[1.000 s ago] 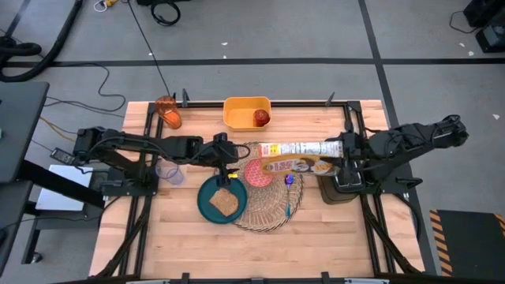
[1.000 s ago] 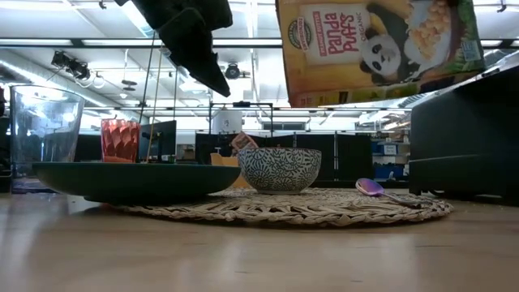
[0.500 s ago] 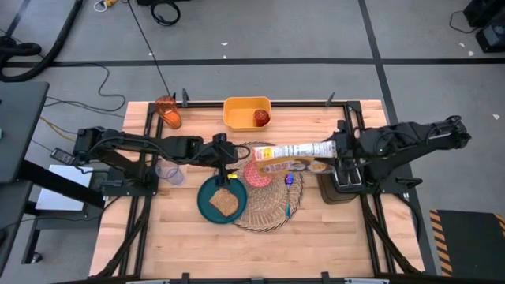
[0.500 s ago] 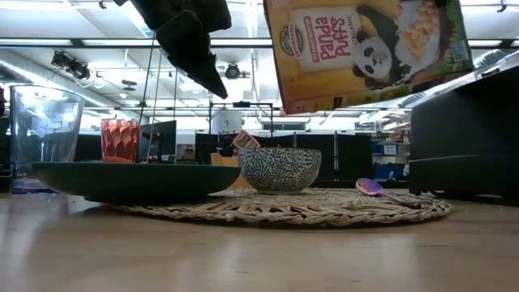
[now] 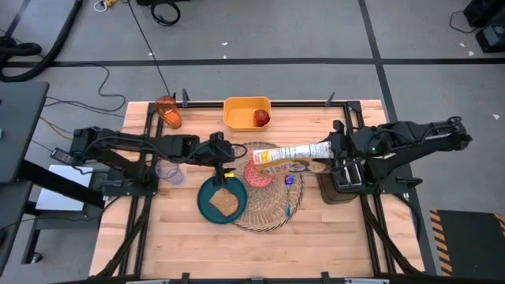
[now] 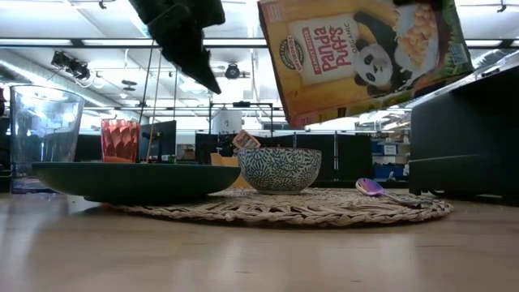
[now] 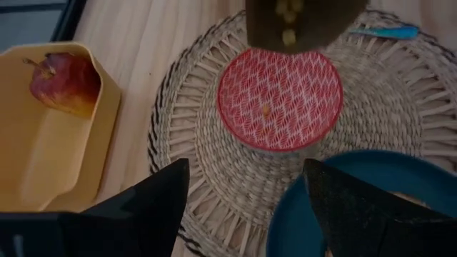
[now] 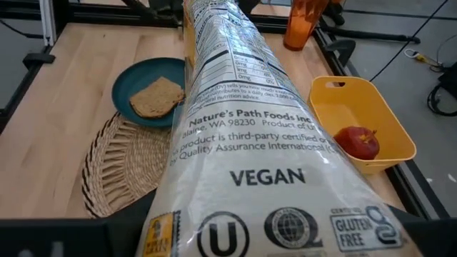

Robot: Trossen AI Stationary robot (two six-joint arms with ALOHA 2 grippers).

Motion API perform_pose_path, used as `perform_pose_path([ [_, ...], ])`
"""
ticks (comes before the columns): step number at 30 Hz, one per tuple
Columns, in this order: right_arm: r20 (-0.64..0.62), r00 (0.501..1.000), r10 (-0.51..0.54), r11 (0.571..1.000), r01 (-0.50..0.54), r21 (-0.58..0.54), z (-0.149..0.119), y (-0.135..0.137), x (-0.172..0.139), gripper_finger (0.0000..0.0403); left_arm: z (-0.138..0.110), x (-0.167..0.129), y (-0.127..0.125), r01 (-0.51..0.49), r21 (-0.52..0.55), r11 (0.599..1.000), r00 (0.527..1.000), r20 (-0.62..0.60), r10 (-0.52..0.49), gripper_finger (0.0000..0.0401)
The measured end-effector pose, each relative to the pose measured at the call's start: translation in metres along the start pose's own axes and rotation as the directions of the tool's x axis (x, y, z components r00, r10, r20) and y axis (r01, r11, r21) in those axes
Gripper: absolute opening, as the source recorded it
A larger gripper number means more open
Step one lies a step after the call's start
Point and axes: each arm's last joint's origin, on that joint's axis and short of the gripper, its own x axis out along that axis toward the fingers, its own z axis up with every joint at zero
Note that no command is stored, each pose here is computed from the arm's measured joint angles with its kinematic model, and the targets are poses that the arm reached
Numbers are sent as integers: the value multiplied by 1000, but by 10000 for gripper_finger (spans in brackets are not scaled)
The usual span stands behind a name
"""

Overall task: Arrange a breakfast setting
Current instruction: Pour the cereal from the yellow cereal box into the red bowl

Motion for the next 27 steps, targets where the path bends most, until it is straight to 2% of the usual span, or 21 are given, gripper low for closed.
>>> perform_pose_path([
  [9, -19, 1000, -10, 1000, 9, -18, 0, -4, 5, 215, 1, -11, 3, -3, -27, 1000, 1000, 24, 3, 283],
  [19, -52, 998, 36, 999, -38, -34, 1, 0, 14, 215, -1, -10, 2, -3, -28, 1000, 1000, 6, 3, 283],
  [27, -83, 996, 14, 998, -19, -63, 6, 0, 17, 215, -1, -12, 3, -2, -29, 1000, 1000, 10, 3, 283],
])
